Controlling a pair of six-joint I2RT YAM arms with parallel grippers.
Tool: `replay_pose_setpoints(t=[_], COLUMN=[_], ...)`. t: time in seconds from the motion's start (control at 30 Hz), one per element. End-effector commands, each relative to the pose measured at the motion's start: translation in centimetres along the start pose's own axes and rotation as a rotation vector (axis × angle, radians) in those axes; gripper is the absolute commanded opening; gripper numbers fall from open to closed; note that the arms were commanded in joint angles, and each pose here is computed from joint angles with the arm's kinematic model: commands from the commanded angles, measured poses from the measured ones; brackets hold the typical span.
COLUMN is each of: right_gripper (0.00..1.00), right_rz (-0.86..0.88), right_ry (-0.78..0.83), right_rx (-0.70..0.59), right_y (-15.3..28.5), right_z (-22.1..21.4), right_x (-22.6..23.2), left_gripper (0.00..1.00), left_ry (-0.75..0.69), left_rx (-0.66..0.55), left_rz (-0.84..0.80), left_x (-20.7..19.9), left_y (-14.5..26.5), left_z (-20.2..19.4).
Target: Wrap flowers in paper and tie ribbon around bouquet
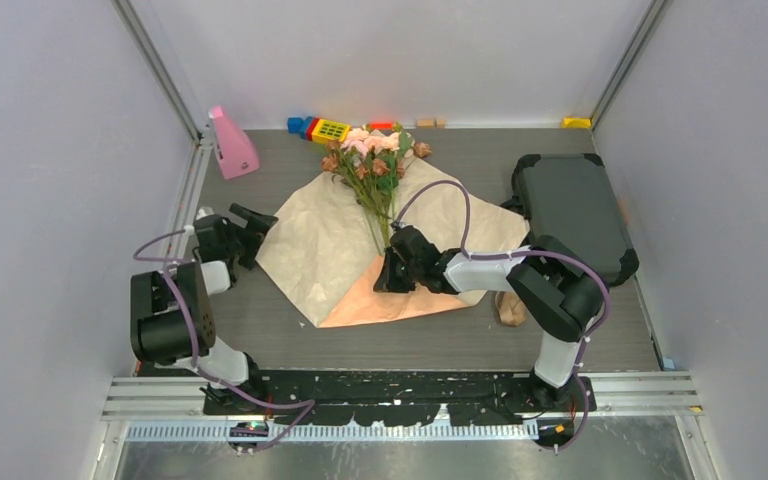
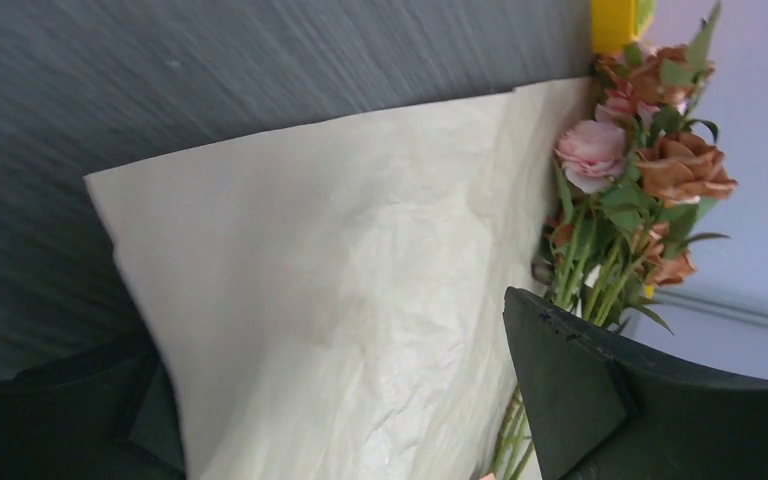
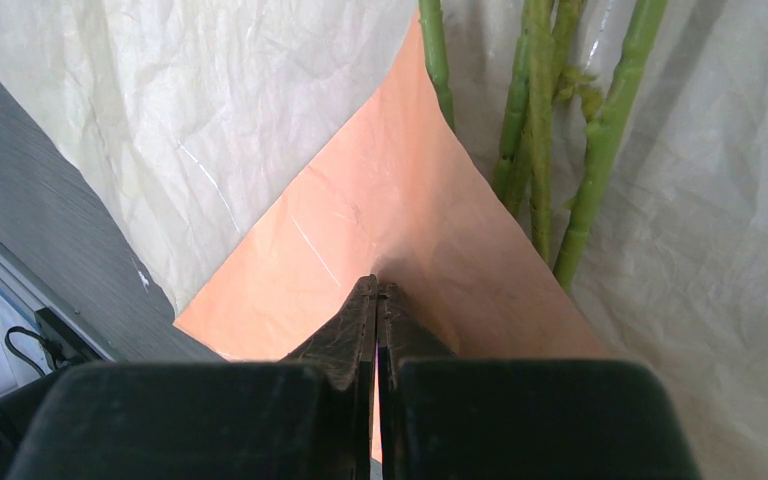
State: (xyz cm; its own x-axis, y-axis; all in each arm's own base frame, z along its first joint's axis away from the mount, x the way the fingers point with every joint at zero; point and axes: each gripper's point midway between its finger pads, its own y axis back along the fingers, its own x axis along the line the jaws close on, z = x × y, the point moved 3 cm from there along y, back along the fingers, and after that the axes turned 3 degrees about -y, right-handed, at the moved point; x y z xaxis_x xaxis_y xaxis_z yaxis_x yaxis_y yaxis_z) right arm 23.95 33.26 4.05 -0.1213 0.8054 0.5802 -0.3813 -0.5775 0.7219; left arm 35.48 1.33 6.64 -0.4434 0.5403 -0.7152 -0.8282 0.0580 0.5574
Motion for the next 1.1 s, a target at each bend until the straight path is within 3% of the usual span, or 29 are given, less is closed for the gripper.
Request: replay_pose_setpoints(t=[0.0, 0.17, 0.27, 0.4, 0.5, 0.57, 0.83, 1.07], right_gripper=[0.02, 0.02, 0.02, 0.02, 0.02, 0.02, 0.02, 0.02], right_rz=[-0.102, -0.103, -0.106, -0.116, -0.133, -0.153, -0.146, -0.094], right_ry=[0.028, 0.034, 0.031, 0.03, 0.032, 0.034, 0.08, 0.165], right_rx=[0.045, 0.043, 0.047, 0.045, 0.045, 0.053, 0.112, 0.179], right_y=[-0.4, -0.5, -0.7, -0.7, -0.4, -0.2, -0.1, -0.6], right_z=[-1.6, -1.5, -1.6, -1.5, -1.6, -1.8, -3.3, -5.7], right_x=[-2.6, -2.6, -2.7, -2.8, -3.1, -3.5, -2.3, 1.1], left_gripper=[0.99, 0.92, 0.82, 0.47, 0.15, 0.01, 0.0, 0.0], left_ry=[0.038, -0.019, -0.057, -0.149, -0.227, -0.274, -0.338, -0.371], left_rx=[0.163, 0.144, 0.17, 0.228, 0.222, 0.19, 0.058, 0.036], left_rz=[-0.056, -0.203, -0.235, -0.197, -0.091, -0.004, 0.248, 0.391], left_x=[1.6, -0.6, -1.3, -2.5, -2.9, -2.8, -0.6, 0.6], left_y=[-0.2, 1.5, 2.4, 2.6, 3.1, 3.8, 7.8, 10.4], left_z=[-4.1, -4.1, -5.4, -8.2, -8.8, -8.3, -5.4, -4.2])
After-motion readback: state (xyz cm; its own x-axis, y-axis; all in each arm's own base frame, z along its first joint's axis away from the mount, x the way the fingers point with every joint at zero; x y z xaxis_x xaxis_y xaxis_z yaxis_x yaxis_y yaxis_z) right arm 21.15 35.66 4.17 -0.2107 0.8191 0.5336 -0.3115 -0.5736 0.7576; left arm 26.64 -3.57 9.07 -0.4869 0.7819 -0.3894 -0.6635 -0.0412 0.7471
